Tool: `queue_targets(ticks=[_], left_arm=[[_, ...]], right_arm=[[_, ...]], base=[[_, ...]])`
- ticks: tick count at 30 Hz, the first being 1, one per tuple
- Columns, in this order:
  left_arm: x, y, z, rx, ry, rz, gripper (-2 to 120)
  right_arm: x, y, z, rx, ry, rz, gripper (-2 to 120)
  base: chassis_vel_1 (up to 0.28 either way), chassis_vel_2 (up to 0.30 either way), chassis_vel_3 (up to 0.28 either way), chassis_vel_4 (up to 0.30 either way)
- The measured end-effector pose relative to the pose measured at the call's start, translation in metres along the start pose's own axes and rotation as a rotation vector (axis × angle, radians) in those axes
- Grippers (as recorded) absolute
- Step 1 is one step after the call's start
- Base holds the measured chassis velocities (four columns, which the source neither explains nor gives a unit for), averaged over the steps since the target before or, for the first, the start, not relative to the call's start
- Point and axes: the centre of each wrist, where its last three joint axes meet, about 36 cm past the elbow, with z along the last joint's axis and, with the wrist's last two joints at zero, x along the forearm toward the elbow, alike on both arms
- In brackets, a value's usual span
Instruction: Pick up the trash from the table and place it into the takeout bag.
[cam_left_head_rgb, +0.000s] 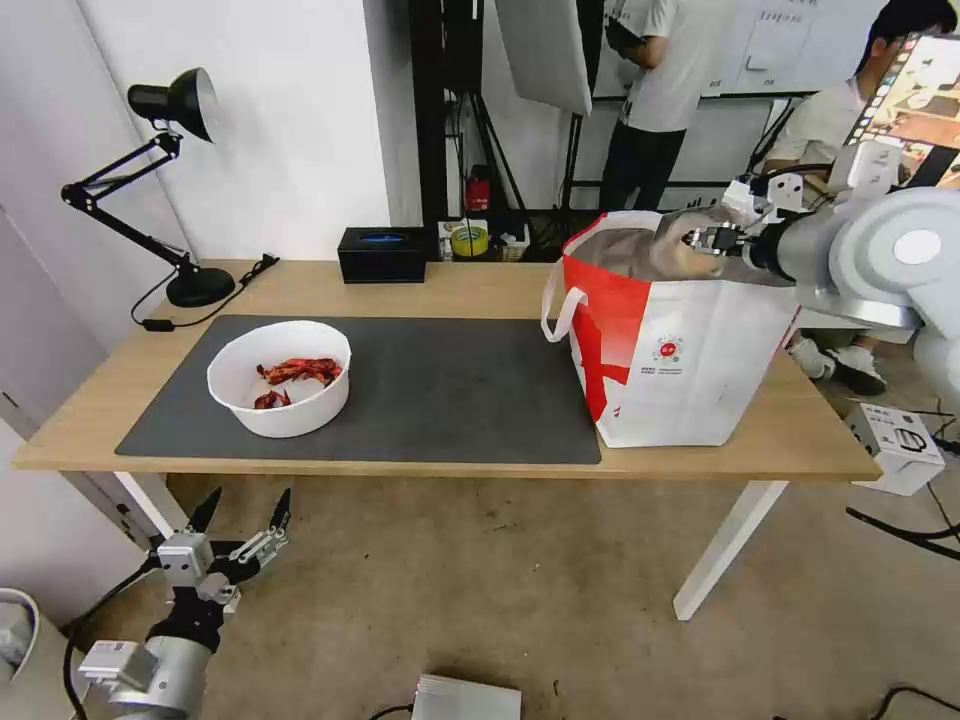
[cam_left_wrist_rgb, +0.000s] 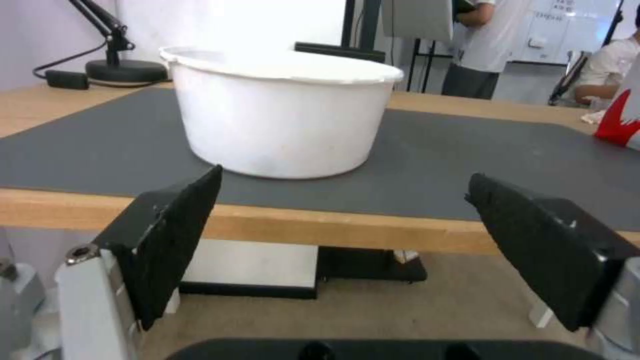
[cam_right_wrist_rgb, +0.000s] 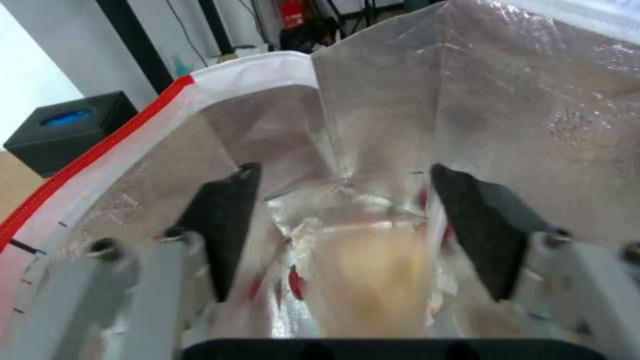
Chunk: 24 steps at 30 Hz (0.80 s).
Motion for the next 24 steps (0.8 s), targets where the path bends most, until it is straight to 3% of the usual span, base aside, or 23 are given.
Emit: queue_targets(ticks=[6, 8, 9, 10, 13, 24], left_arm=[[-0.001, -0.003, -0.001, 0.004, -0.005, 0.005, 100], [0.000, -0.005, -0.002, 0.004, -0.006, 0.007, 100], [0.000, -0.005, -0.003, 0.003, -0.007, 0.007, 100], [0.000, -0.005, -0.003, 0.003, -0.007, 0.007, 100], [0.001, -0.005, -0.004, 0.001, -0.008, 0.002, 100], [0.008, -0.003, -0.005, -0.004, -0.010, -0.032, 100]], right_arm=[[0.003, -0.002, 0.001, -0.006, -0.030, -0.003, 91], [0.006, -0.003, 0.012, -0.016, -0.145, -0.041, 99], [0.008, -0.003, 0.021, -0.018, -0.218, -0.073, 100], [0.008, -0.003, 0.021, -0.018, -0.218, -0.073, 100], [0.018, -0.004, 0.055, 0.023, -0.422, -0.166, 100], [0.042, 0.015, 0.131, 0.149, -0.685, -0.290, 100]], base=[[0.000, 0.000, 0.000, 0.000], [0.000, 0.000, 0.000, 0.000], [0.000, 0.000, 0.000, 0.000], [0.000, 0.000, 0.000, 0.000], [0.000, 0.000, 0.000, 0.000], [0.000, 0.000, 0.000, 0.000]])
